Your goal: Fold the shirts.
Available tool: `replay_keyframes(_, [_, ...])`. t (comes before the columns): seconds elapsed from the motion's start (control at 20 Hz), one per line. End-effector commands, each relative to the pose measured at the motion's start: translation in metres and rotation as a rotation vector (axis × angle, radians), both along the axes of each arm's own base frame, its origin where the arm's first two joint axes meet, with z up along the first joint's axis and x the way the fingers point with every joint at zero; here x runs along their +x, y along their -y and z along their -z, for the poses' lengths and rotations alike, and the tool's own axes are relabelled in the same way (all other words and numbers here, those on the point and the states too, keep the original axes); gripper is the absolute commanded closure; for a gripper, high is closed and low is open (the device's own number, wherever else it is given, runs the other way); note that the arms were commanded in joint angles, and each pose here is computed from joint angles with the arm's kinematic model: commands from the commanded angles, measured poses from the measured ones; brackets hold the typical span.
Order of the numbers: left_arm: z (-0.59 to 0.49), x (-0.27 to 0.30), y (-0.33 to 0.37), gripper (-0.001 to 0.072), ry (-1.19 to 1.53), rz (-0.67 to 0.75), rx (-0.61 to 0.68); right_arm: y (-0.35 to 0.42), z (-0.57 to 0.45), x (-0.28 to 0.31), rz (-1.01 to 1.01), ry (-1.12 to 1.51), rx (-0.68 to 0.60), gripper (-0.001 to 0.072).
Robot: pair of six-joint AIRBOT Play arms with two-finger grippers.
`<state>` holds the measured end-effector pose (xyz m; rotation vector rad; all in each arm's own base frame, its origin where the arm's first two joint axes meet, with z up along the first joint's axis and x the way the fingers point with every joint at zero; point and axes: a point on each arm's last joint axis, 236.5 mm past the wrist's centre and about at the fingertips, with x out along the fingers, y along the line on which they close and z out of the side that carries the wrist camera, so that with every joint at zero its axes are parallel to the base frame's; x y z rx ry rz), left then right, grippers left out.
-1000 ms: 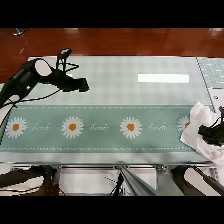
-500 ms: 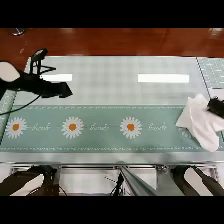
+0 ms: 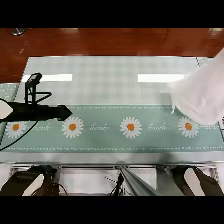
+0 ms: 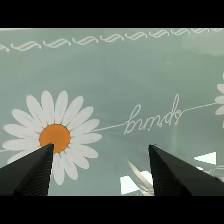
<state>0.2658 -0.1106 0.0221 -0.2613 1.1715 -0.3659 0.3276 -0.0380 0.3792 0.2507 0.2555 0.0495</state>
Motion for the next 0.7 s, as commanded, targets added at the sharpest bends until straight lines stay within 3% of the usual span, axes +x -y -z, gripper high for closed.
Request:
replay_keyframes(0.0, [0.001, -0.002, 0.006, 0.0007, 0.010, -0.019, -0.042, -0.073, -0.096, -0.039, -0.195, 0.241, -0.081, 0.0690])
replay_keyframes(0.3, [-0.010, 0.017, 0.009, 0.0007, 0.087, -0.066, -0.080, -0.139, -0.144, -0.074, -0.419, 0.348, -0.116, 0.0690])
replay_keyframes(0.5, [-0.011, 0.018, 0.010, 0.0007, 0.086, -0.069, -0.090, -0.190, -0.055, -0.061, -0.689, 0.022, -0.073, 0.0690])
replay_keyframes(0.65, [-0.015, 0.023, 0.013, 0.0007, 0.104, -0.083, -0.112, -0.256, 0.060, -0.050, -0.883, -0.274, 0.032, 0.0690])
